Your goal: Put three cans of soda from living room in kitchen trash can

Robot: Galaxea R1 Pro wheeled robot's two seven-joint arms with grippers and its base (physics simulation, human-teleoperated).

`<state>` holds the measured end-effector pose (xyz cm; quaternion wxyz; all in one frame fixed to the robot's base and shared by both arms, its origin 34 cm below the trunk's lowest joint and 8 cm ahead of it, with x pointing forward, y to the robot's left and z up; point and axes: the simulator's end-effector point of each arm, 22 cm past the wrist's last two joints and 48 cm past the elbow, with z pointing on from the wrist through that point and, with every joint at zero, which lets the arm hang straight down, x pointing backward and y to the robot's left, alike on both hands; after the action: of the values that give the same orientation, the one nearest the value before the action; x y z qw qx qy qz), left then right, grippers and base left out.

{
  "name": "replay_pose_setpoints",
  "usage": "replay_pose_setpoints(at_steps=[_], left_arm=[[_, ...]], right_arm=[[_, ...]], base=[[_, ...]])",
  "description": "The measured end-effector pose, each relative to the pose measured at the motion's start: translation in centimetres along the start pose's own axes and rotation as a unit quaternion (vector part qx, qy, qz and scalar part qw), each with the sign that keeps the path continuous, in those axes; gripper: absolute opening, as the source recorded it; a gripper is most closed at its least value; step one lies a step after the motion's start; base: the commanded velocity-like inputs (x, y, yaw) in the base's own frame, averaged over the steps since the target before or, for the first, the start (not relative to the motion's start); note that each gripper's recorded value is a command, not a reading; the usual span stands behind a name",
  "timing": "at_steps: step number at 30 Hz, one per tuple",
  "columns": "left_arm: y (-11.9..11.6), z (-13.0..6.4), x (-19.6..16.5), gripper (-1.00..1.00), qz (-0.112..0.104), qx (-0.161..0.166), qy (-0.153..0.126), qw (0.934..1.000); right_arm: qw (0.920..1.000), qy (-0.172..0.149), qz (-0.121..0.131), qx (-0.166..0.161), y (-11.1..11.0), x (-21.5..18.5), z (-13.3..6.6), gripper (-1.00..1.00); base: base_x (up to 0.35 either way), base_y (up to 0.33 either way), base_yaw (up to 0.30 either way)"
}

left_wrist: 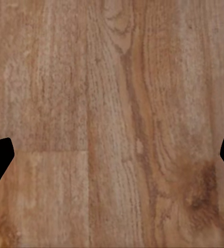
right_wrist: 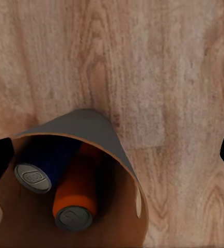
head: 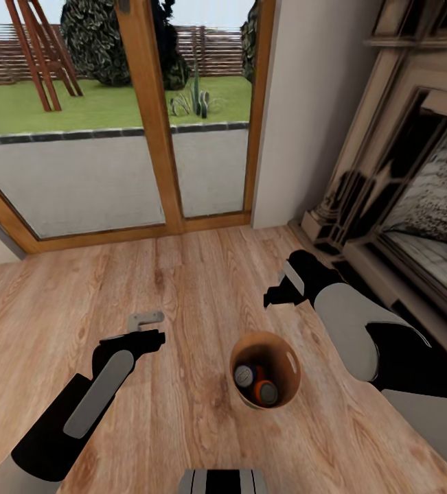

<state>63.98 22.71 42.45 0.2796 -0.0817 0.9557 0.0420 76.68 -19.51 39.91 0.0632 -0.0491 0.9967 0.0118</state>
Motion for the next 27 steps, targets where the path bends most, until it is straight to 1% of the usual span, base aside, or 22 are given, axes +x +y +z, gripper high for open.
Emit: replay_pose_setpoints(at_steps=[5, 6, 9, 12, 15, 18, 22, 23, 27], left_arm=[[0.0, -0.8, -0.9, 1.00, -0.001, 0.000, 0.001, 1.0000], [0.1, -0.9, -1.1, 1.00, -0.003, 0.000, 0.001, 1.0000], [0.2, -1.4, -1.6, 1.00, -0.003, -0.001, 0.001, 1.0000], [0.2, -1.8, -2.1, 1.00, -0.003, 0.000, 0.001, 1.0000], [0.1, -2.3, -2.6, 1.00, -0.003, 0.000, 0.001, 1.0000], [0.1, -2.8, -3.1, 1.00, -0.003, 0.000, 0.001, 1.0000], [0.0, -3.4, -3.7, 1.00, -0.003, 0.001, 0.001, 1.0000], [0.0, -3.6, -3.9, 1.00, -0.003, 0.002, 0.001, 1.0000], [-0.2, -4.2, -4.6, 1.00, -0.003, 0.006, 0.000, 1.0000]], right_arm=[[0.9997, -0.023, -0.002, -0.003, 0.7, -2.0, -2.1, 1.00], [0.9986, -0.054, -0.003, -0.003, 1.1, -3.3, -3.1, 1.00], [0.9975, -0.069, -0.011, 0.005, 1.1, -4.2, -4.2, 1.00], [0.9967, -0.077, -0.022, 0.014, 1.2, -4.1, -4.5, 1.00], [0.9953, -0.093, -0.024, 0.016, 1.3, -3.9, -4.9, 1.00], [0.9949, -0.096, -0.025, 0.017, 1.3, -3.6, -5.2, 1.00], [0.9930, -0.107, -0.041, 0.026, 1.7, -3.2, -5.7, 1.00], [0.9915, -0.117, -0.050, 0.030, 2.0, -3.0, -6.0, 1.00], [0.9882, -0.137, -0.061, 0.031, 2.8, -2.2, -6.8, 1.00]], base=[[0.000, 0.000, 0.000], [0.000, 0.000, 0.000], [0.000, 0.000, 0.000], [0.000, 0.000, 0.000], [0.000, 0.000, 0.000], [0.000, 0.000, 0.000], [0.000, 0.000, 0.000], [0.000, 0.000, 0.000], [0.000, 0.000, 0.000]])
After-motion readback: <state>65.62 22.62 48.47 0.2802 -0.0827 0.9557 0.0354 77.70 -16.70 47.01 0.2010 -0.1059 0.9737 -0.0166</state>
